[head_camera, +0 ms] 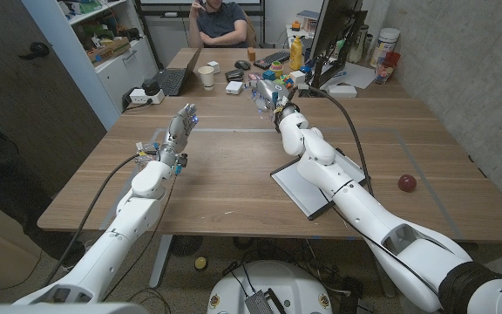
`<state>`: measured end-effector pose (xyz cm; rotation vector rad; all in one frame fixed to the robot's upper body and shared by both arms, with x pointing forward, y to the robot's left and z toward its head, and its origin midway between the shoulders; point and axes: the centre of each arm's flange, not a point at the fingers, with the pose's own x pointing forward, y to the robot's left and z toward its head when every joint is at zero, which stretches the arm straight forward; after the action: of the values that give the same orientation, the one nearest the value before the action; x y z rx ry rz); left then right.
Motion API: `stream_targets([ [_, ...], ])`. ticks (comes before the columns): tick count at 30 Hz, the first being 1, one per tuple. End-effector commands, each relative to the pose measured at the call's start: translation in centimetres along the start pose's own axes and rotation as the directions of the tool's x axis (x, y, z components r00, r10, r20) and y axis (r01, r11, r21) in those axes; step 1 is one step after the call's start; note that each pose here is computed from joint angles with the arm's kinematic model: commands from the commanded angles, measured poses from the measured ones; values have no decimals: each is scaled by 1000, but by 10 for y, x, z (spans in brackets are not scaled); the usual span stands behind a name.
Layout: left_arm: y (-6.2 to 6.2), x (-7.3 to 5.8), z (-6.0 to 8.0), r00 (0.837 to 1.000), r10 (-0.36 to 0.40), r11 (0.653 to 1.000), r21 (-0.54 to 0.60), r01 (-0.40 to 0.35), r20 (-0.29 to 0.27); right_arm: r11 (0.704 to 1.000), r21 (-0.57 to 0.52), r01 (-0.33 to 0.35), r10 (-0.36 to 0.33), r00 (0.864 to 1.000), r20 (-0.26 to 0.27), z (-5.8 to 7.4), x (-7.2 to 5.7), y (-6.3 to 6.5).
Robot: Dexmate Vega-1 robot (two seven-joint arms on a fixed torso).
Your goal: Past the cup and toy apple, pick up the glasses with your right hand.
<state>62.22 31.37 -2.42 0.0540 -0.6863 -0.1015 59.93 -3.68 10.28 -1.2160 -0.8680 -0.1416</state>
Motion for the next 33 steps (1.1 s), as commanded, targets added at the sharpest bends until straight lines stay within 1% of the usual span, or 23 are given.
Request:
stream_targets([
  [1, 1, -3, 4, 1000, 3, 1000, 3, -3, 11, 995, 99, 32, -35, 999, 21, -4, 0, -19],
  [4, 1, -3, 4, 1000, 2, 1000, 3, -2, 15, 993, 110, 46, -49, 999, 22, -5, -1, -22],
  [6, 1, -4, 5, 1000, 1, 1000, 4, -2, 17, 989, 143, 40, -45, 999, 30, -7, -1, -24],
  [8, 1, -4, 5, 1000, 0, 1000, 3, 0, 18, 988, 143, 51, -55, 998, 26, -7, -2, -26],
  [10, 1, -4, 5, 1000, -1, 1000, 5, 1, 19, 983, 180, 38, -46, 998, 40, -9, -2, -28],
  [12, 1, -5, 5, 1000, -2, 1000, 5, 2, 20, 982, 183, 49, -57, 998, 39, -10, -3, -29],
  [15, 0, -6, 5, 1000, -8, 1000, 6, 8, 19, 976, 213, 41, -53, 997, 52, -11, -5, -30],
  [17, 0, -6, 5, 1000, -11, 1000, 7, 11, 20, 975, 216, 49, -62, 997, 52, -11, -7, -30],
  [20, 0, -8, 6, 1000, -15, 1000, 7, 15, 24, 963, 266, 39, -60, 996, 72, -12, -8, -31],
  [21, 0, -8, 6, 1000, -16, 1000, 9, 16, 24, 962, 270, 42, -63, 995, 70, -12, -9, -31],
  [27, 4, -12, 6, 999, -18, 1000, 7, 18, 27, 962, 269, 47, -69, 995, 72, -7, -13, -29],
  [33, 12, -18, 7, 999, -13, 1000, 6, 13, 30, 962, 270, 50, -70, 995, 66, 0, -14, -25],
])
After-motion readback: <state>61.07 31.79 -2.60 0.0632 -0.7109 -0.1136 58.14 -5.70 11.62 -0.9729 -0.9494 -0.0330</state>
